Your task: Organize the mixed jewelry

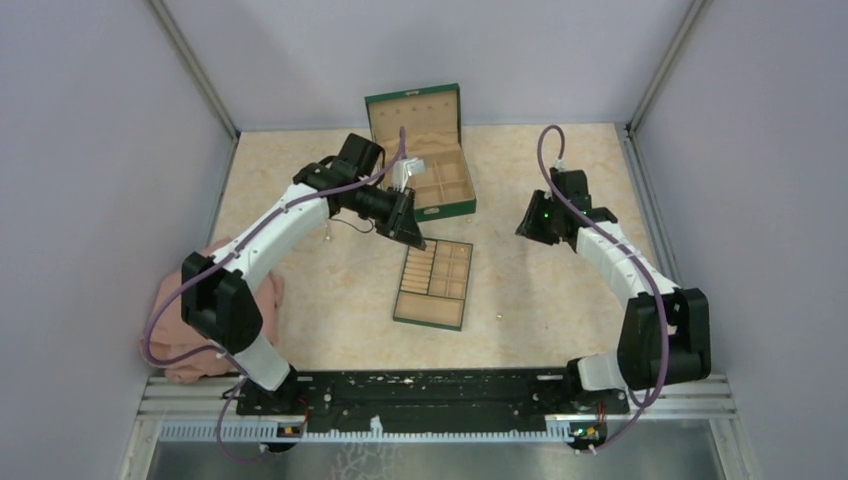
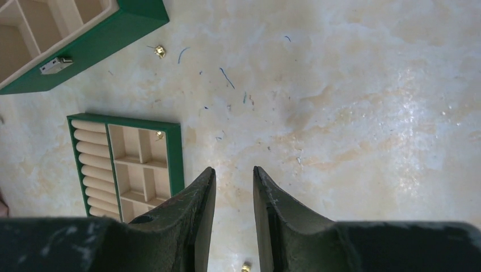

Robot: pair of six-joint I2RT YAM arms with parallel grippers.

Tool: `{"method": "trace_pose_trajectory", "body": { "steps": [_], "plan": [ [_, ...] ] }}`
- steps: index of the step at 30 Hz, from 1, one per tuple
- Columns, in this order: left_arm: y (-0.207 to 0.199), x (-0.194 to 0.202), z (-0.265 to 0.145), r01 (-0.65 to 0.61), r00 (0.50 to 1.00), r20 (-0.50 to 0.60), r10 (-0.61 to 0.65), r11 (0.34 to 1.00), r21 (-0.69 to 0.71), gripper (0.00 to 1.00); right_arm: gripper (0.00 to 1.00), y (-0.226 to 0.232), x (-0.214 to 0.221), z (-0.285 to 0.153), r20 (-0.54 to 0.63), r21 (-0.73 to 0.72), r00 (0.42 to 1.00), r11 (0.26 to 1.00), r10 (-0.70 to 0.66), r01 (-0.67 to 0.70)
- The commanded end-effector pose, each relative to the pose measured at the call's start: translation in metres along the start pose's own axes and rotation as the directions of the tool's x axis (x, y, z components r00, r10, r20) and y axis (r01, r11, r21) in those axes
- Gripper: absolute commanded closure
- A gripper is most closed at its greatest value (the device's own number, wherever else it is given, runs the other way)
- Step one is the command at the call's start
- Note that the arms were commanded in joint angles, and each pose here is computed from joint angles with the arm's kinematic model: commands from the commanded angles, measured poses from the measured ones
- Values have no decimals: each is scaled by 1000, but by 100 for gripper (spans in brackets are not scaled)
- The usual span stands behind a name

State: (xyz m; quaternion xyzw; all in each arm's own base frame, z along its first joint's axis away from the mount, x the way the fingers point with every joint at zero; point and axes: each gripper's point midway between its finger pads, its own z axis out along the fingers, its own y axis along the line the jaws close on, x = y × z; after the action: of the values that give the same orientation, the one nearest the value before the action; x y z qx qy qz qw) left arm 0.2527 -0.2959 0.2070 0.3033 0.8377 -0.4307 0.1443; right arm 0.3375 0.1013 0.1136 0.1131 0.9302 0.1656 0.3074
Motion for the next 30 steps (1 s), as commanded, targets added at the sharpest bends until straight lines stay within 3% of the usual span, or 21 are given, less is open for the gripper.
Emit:
{"method": "trace_pose_trajectory", "body": {
  "steps": [1, 7, 12, 14, 16, 20, 25, 30],
  "plan": [
    [-49, -12, -8, -91, 996, 33, 85, 961, 263, 87, 69, 4, -13, -14, 69, -29, 997, 999, -29, 32],
    [-61, -17, -8, -100, 995, 47, 89, 926, 363, 86, 69, -2, -13, -19, 87, -6, 995, 999, -47, 48],
    [-53, -23, -2, -75, 997, 43, 65, 937, 340, 86, 69, -2, -12, -18, 85, -6, 995, 999, -50, 51],
    [-32, -28, 7, -28, 999, 43, 19, 974, 223, 89, 69, -3, -10, -17, 81, -6, 995, 999, -52, 53],
    [10, -33, 15, 56, 997, 53, -55, 998, -14, 87, 69, -3, -10, -16, 82, -6, 995, 998, -59, 60],
    [53, -36, 29, 136, 988, 108, -112, 957, -257, 84, 69, -7, -10, -12, 74, 14, 995, 997, -73, 72],
    [78, -24, 66, 154, 987, 108, -118, 874, -461, 84, 69, -7, -15, -12, 75, 20, 994, 997, -82, 81],
    [90, -11, 97, 145, 988, 111, -103, 849, -508, 85, 69, -5, -17, -12, 72, 18, 994, 997, -79, 78]
  ]
}}
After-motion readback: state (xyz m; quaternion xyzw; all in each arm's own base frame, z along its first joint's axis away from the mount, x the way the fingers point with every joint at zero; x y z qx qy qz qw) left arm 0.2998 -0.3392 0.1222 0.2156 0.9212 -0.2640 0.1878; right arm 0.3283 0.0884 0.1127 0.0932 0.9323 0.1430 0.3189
